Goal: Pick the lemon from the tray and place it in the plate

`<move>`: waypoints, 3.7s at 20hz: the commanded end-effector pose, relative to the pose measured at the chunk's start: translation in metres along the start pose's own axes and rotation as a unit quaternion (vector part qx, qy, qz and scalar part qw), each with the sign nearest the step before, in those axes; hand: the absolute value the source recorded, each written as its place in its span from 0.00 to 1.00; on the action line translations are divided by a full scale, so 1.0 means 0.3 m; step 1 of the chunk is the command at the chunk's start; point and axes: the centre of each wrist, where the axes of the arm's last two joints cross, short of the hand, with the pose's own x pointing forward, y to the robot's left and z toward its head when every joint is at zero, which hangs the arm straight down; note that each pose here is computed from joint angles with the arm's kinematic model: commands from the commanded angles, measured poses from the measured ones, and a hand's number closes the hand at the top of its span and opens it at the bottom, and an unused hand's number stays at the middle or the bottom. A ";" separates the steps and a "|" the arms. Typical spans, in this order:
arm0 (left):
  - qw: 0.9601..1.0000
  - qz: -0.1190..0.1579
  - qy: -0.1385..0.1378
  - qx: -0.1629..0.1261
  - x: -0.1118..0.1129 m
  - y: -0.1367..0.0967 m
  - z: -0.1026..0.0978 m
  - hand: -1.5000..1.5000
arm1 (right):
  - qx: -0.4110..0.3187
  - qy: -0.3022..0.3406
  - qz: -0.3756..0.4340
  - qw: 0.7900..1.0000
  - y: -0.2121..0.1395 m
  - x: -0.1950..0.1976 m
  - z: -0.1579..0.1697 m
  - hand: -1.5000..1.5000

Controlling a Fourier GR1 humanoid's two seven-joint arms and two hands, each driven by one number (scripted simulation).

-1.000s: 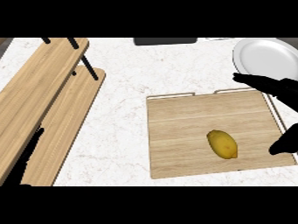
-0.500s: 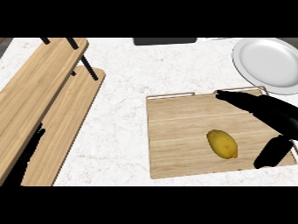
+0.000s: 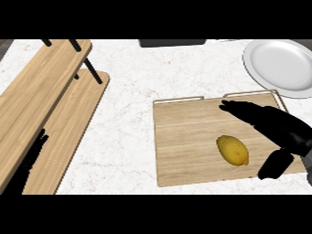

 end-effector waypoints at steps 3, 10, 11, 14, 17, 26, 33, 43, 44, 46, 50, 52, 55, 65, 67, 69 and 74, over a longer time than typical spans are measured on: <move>0.989 0.068 0.133 -0.011 -0.116 -0.110 -0.047 0.50 | -0.005 0.030 0.020 0.999 0.059 -0.009 -0.022 0.00; 0.989 0.070 0.129 -0.020 -0.113 -0.143 -0.047 0.50 | 0.009 0.027 0.027 0.999 0.117 0.028 -0.056 0.00; 0.989 0.072 0.130 -0.013 -0.124 -0.129 -0.046 0.50 | 0.017 0.034 0.033 0.999 0.127 0.026 -0.053 0.00; 0.988 0.076 0.132 -0.019 -0.115 -0.122 -0.037 0.50 | 0.020 0.040 0.025 0.999 0.158 -0.002 -0.066 0.00; 0.988 0.070 0.137 -0.019 -0.127 -0.104 -0.030 0.50 | 0.055 0.021 0.083 0.995 0.163 0.012 -0.065 1.00; 0.990 0.074 0.117 -0.025 -0.107 -0.117 -0.037 0.50 | -0.045 0.095 0.065 0.992 0.112 -0.021 -0.143 1.00; 0.998 0.038 0.043 -0.039 -0.053 -0.060 0.014 0.50 | -0.225 0.394 -0.086 0.887 -0.059 -0.166 -0.171 1.00; 0.993 0.040 0.050 -0.094 -0.052 -0.116 -0.053 0.50 | -0.515 0.505 -0.105 0.685 -0.377 -0.116 -0.213 1.00; 0.993 0.038 0.050 -0.097 -0.046 -0.112 -0.061 0.50 | -0.532 0.515 -0.101 0.665 -0.390 -0.118 -0.215 1.00; 0.992 0.042 0.055 -0.105 -0.050 -0.131 -0.064 0.50 | -0.566 0.524 -0.117 0.625 -0.418 -0.119 -0.220 1.00; 0.991 0.043 0.061 -0.108 -0.049 -0.146 -0.080 0.50 | -0.612 0.537 -0.124 0.568 -0.434 -0.148 -0.230 1.00; 0.992 0.043 0.065 -0.098 -0.061 -0.131 -0.088 0.50 | -0.636 0.531 -0.134 0.544 -0.448 -0.151 -0.234 1.00; 0.992 0.050 0.073 -0.095 -0.068 -0.156 -0.088 0.50 | -0.670 0.512 -0.135 0.520 -0.454 -0.157 -0.240 1.00; 0.993 0.055 0.087 -0.062 -0.069 -0.132 -0.072 0.50 | -0.701 0.557 -0.064 0.441 -0.360 -0.366 -0.168 1.00; 0.992 0.065 0.099 -0.050 -0.089 -0.129 -0.066 0.50 | -0.705 0.562 -0.063 0.428 -0.348 -0.401 -0.141 1.00; 0.991 0.072 0.099 -0.056 -0.089 -0.159 -0.060 0.50 | -0.711 0.564 -0.058 0.416 -0.341 -0.434 -0.115 1.00; 0.991 0.065 0.104 -0.045 -0.084 -0.138 -0.071 0.50 | -0.710 0.576 -0.050 0.402 -0.282 -0.498 -0.088 1.00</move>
